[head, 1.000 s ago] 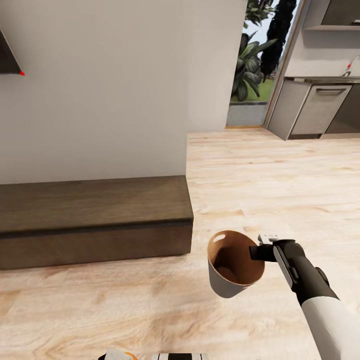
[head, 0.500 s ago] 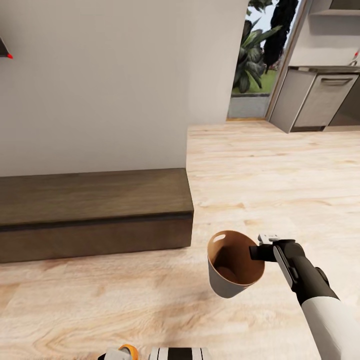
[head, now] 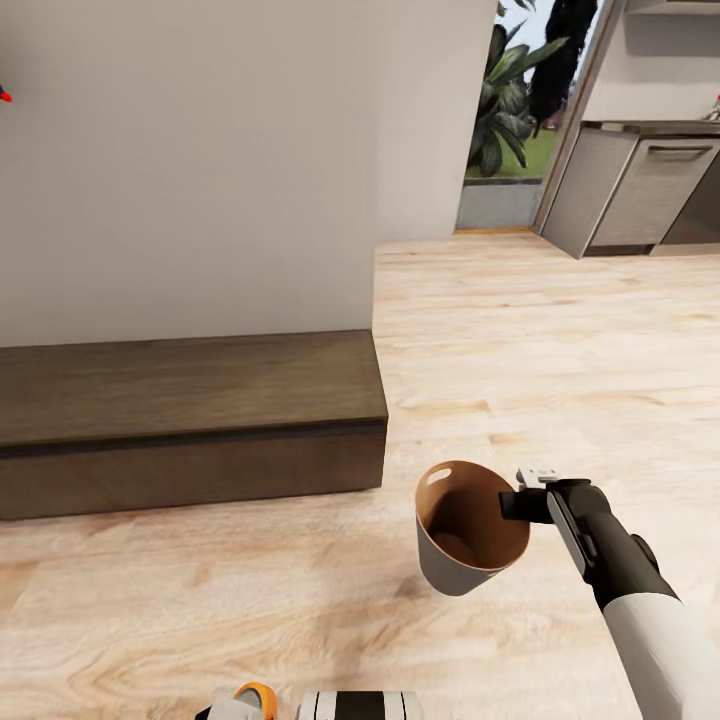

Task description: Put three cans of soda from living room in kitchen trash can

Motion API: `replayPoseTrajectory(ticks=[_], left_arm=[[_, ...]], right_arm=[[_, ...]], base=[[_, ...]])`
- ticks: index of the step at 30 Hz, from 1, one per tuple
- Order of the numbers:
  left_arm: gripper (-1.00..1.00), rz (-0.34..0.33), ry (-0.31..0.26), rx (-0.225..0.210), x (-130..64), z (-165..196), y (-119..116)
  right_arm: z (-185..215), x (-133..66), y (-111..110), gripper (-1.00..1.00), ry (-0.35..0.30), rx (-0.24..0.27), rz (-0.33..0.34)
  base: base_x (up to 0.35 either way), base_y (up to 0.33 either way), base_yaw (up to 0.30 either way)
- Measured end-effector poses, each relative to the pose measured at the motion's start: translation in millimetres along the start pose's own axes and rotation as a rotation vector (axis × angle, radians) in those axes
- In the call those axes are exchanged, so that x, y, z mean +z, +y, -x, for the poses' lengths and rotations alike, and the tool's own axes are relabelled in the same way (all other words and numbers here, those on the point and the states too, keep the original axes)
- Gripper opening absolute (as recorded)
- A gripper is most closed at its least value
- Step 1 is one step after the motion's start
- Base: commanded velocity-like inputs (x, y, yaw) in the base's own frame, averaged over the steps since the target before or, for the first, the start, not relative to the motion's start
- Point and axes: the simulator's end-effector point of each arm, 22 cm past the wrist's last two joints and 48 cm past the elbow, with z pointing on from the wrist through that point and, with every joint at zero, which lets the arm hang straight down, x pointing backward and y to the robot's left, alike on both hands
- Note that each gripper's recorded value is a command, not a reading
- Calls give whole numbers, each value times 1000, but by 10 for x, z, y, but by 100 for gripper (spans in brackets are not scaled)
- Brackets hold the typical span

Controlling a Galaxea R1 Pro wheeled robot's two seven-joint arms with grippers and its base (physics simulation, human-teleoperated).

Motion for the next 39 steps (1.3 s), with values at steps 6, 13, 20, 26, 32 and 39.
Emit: replayPoseTrajectory(ticks=[6, 13, 20, 26, 32, 39], left_arm=[[100, 0, -1, -1, 0, 3, 0], [100, 0, -1, -1, 1, 5, 1], [100, 2, -1, -2, -2, 0, 4], [100, 1, 11, -6, 11, -53, -3], [100, -2, 31, -8, 31, -144, -13], [100, -1, 31, -8, 29, -145, -8]], right_arm=[[2, 0, 6, -100, -1, 2, 3], [3, 0, 4, -100, -1, 1, 2], [3, -1, 0, -100, -1, 2, 1], [-49, 60, -1, -100, 12, 2, 1], [-133, 155, -8, -100, 32, 2, 0], [-133, 157, 1, -100, 32, 2, 2]], base=[[0, 0, 0], [115, 0, 0], [27, 0, 0], [2, 0, 0], [0, 0, 0], [0, 0, 0]])
